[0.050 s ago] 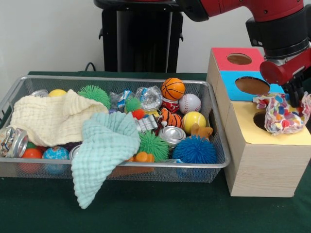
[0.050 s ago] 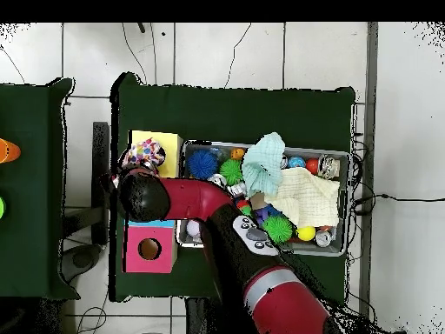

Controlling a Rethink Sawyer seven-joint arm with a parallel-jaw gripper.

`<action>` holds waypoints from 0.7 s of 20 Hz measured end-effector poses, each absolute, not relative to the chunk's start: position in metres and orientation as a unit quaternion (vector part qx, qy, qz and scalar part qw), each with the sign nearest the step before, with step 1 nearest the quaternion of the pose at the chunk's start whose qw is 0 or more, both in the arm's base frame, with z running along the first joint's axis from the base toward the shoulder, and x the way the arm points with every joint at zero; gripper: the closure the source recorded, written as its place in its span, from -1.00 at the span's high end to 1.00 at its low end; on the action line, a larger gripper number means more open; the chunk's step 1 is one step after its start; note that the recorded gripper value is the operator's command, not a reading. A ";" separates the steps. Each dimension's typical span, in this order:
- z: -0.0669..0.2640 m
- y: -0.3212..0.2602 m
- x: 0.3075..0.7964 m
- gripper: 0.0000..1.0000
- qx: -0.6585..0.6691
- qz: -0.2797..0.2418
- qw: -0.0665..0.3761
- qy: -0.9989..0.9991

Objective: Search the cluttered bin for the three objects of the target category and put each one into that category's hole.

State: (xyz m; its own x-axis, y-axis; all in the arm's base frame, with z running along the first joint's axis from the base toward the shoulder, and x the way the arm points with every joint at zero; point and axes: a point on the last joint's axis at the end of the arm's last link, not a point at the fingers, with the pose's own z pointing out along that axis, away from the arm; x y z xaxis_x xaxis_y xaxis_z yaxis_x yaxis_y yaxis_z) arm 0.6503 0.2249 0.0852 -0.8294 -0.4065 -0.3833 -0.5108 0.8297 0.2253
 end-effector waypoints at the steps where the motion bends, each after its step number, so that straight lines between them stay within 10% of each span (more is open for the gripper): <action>1: 0.085 0.225 0.650 -1.00 -0.243 0.160 0.162 0.943; 14: 0.086 0.219 0.658 -1.00 -0.238 0.146 0.179 0.943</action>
